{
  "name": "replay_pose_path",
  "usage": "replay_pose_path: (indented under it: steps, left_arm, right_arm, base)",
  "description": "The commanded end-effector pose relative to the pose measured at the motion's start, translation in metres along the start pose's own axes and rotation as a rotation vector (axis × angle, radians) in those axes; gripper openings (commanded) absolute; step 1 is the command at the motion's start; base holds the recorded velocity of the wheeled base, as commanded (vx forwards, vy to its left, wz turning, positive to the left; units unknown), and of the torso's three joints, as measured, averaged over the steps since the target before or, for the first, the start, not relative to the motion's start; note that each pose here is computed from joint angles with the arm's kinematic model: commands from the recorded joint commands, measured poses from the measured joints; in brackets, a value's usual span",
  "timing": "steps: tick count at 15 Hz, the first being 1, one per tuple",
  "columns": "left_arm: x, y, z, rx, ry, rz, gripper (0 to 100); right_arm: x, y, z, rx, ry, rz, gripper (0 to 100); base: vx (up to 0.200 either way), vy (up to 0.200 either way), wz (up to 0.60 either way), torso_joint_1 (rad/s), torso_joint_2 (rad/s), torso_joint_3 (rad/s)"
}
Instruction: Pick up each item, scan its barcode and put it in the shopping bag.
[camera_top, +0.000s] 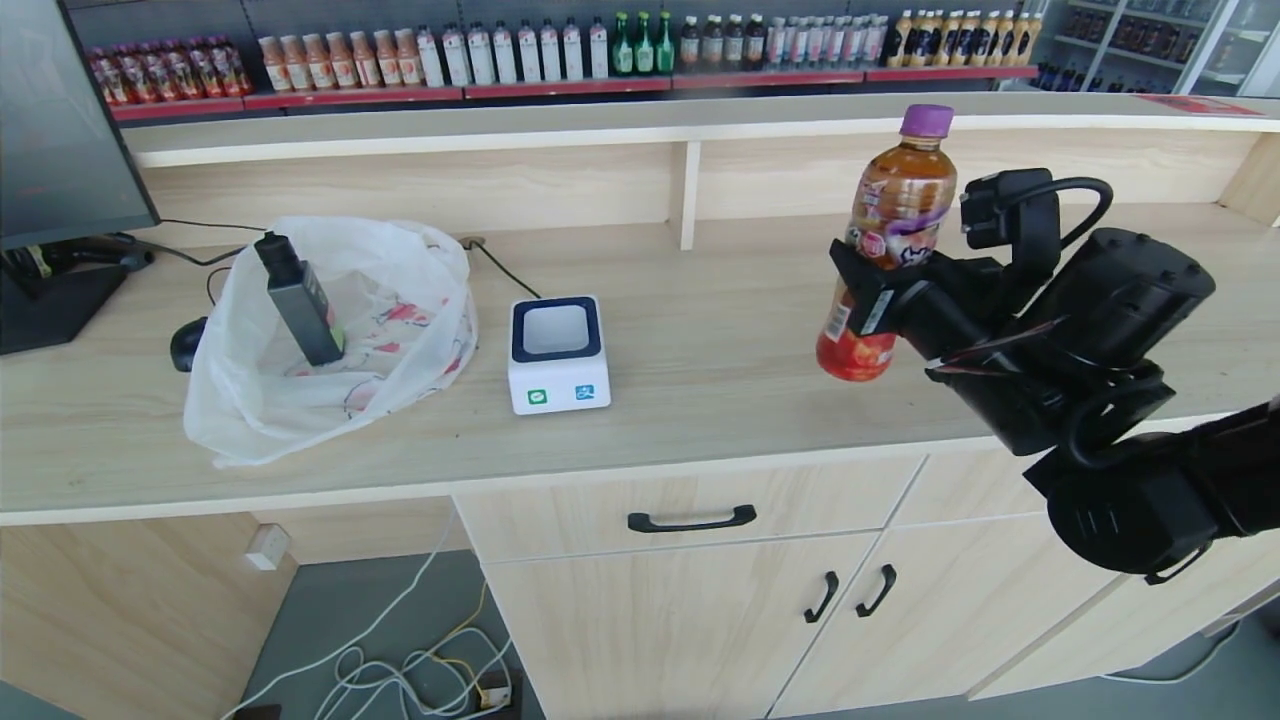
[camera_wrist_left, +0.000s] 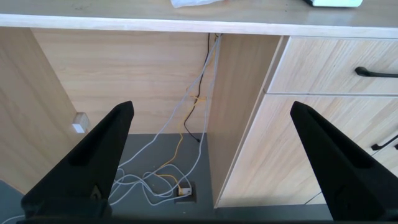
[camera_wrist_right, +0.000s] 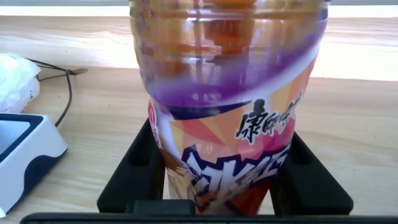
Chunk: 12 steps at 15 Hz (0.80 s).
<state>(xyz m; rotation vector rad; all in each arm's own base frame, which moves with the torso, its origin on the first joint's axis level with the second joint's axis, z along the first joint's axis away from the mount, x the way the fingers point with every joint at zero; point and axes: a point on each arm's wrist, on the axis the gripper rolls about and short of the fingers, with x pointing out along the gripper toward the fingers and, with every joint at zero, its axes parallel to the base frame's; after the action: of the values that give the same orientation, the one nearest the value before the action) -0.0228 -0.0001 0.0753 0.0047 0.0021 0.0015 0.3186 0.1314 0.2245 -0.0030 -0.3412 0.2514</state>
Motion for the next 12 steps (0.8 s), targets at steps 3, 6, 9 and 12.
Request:
replay_pose_path:
  steps: [3, 6, 9, 12]
  left_arm:
    - [0.0, 0.0, 0.0, 0.0, -0.001, 0.002, 100]
    - [0.0, 0.0, 0.0, 0.0, -0.001, 0.002, 100]
    - [0.0, 0.0, 0.0, 0.0, -0.001, 0.0, 100]
    - [0.0, 0.0, 0.0, 0.0, -0.001, 0.0, 100]
  right_arm:
    - [-0.034, -0.005, 0.026, 0.008, -0.022, 0.005, 0]
    - [-0.055, 0.003, 0.033, 0.04, -0.029, 0.039, 0]
    - [-0.087, 0.009, 0.026, 0.051, -0.009, 0.074, 0]
    - [-0.113, 0.007, 0.023, 0.055, -0.002, 0.09, 0]
  base:
    - [0.0, 0.0, 0.0, 0.0, 0.0, 0.0]
    - [0.0, 0.0, 0.0, 0.0, 0.0, 0.0]
    - [0.0, 0.0, 0.0, 0.0, 0.0, 0.0]
    - [0.0, 0.0, 0.0, 0.0, 0.0, 0.0]
